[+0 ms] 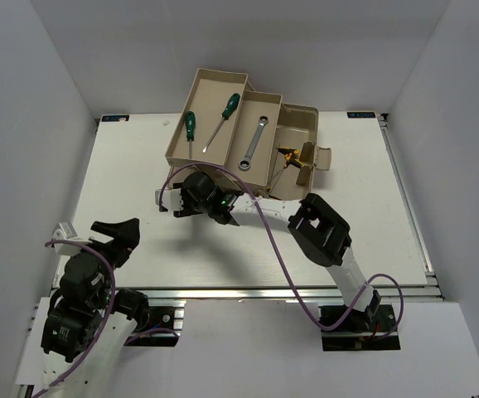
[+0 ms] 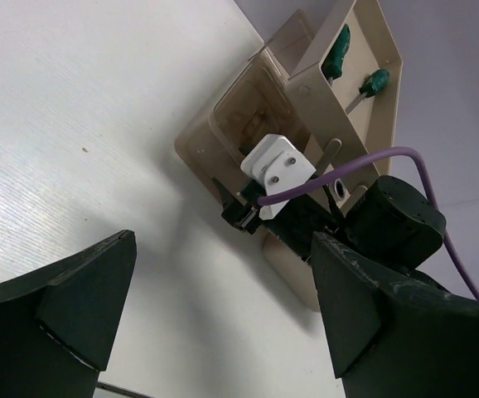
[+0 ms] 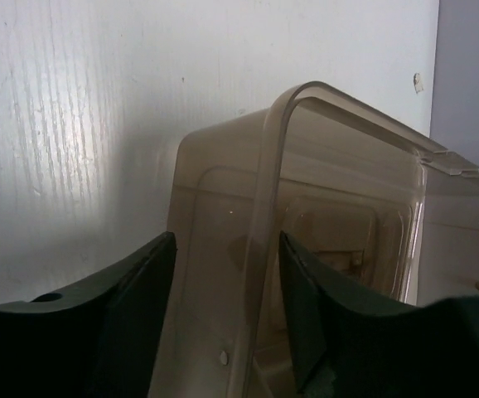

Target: Sort the tools into containers

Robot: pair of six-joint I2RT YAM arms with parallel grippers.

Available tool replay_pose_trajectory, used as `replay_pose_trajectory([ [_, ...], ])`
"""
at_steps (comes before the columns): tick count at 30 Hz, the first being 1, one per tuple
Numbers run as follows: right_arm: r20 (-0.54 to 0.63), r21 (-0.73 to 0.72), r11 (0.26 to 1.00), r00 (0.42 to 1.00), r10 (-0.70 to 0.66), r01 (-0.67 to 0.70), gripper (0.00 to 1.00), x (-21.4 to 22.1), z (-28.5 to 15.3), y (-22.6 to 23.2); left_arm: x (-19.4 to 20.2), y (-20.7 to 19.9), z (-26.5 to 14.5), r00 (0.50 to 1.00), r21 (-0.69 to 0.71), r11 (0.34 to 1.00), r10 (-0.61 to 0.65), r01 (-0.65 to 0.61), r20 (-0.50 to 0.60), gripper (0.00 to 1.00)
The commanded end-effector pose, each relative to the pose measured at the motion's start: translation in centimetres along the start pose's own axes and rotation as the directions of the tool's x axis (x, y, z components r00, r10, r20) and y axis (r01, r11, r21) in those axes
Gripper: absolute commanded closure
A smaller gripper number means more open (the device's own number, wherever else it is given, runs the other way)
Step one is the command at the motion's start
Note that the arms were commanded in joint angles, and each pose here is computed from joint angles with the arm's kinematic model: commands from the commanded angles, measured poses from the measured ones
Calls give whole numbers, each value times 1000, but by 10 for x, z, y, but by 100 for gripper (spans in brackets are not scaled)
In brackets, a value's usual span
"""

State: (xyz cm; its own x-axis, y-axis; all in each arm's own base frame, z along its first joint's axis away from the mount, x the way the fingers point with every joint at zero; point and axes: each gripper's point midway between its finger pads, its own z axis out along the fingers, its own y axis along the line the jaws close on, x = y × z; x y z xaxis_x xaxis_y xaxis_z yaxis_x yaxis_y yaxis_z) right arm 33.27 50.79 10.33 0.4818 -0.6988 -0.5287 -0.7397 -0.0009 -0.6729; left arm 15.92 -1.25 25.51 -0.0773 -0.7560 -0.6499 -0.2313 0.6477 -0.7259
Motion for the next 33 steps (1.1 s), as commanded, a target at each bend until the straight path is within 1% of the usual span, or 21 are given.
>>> replay_pose_trajectory([
  [1, 33, 37, 999, 999, 2, -3, 43, -16, -6, -24, 0, -2, -2, 1000, 9, 1000, -9, 9, -6, 5],
  [2, 35, 27, 1000, 999, 4, -5, 49, -16, -7, -23, 3, -2, 0, 1000, 11, 1000, -5, 5, -16, 6],
  [6, 61, 16, 1000, 998, 20, -21, 66, -22, -15, -31, 20, -1, 8, 998, 27, 1000, -9, 10, -68, 8],
  [7, 72, 19, 1000, 997, 20, -22, 71, -26, -20, -35, 23, -3, 9, 997, 38, 999, -31, 34, -76, 9],
  [8, 79, 10, 1000, 997, 25, -26, 74, -27, -22, -36, 32, 0, 13, 994, 35, 998, -40, 43, -100, 9],
  [9, 91, 14, 1000, 996, 27, -28, 75, -31, -26, -40, 36, -1, 15, 993, 41, 998, -52, 57, -108, 9],
  [10, 96, 9, 999, 995, 35, -36, 76, -32, -28, -40, 36, -6, 16, 990, 62, 993, -96, 103, -104, 10],
  [12, 105, -7, 999, 993, 50, -50, 78, -36, -38, -43, 47, -2, 23, 984, 56, 989, -129, 137, -125, 12],
  [13, 111, -7, 998, 992, 58, -58, 78, -37, -41, -45, 49, -4, 25, 978, 60, 983, -166, 175, -127, 13],
  [14, 129, 6, 997, 989, 71, -73, 79, -44, -50, -53, 55, 1, 29, 974, 45, 982, -178, 186, -138, 14],
  [16, 156, -9, 997, 984, 82, -81, 81, -49, -56, -52, 61, 3, 34, 970, 34, 979, -196, 203, -146, 14],
  [17, 168, -12, 996, 982, 90, -90, 83, -53, -60, -53, 65, 5, 38, 969, 15, 980, -192, 197, -156, 14],
  [19, 190, 2, 995, 977, 101, -103, 89, -60, -72, -63, 73, 12, 45, 968, -17, 983, -184, 184, -171, 14],
  [23, 231, 17, 989, 963, 137, -145, 90, -70, -92, -77, 88, 20, 61, 965, -85, 985, -163, 148, -207, 14],
  [24, 247, 25, 986, 957, 151, -162, 91, -74, -100, -83, 96, 24, 66, 961, -118, 984, -154, 130, -231, 14],
  [26, 275, 33, 983, 947, 166, -181, 93, -82, -113, -91, 104, 24, 74, 955, -127, 984, -155, 126, -254, 15],
  [28, 293, 36, 978, 938, 188, -207, 94, -85, -122, -96, 112, 24, 83, 947, -145, 982, -159, 123, -278, 16],
  [30, 317, 41, 974, 927, 199, -223, 95, -89, -136, -100, 115, 24, 88, 946, -156, 980, -163, 122, -280, 18],
  [33, 342, 20, 970, 913, 222, -244, 96, -92, -153, -95, 117, 22, 100, 948, -162, 979, -165, 124, -271, 24],
])
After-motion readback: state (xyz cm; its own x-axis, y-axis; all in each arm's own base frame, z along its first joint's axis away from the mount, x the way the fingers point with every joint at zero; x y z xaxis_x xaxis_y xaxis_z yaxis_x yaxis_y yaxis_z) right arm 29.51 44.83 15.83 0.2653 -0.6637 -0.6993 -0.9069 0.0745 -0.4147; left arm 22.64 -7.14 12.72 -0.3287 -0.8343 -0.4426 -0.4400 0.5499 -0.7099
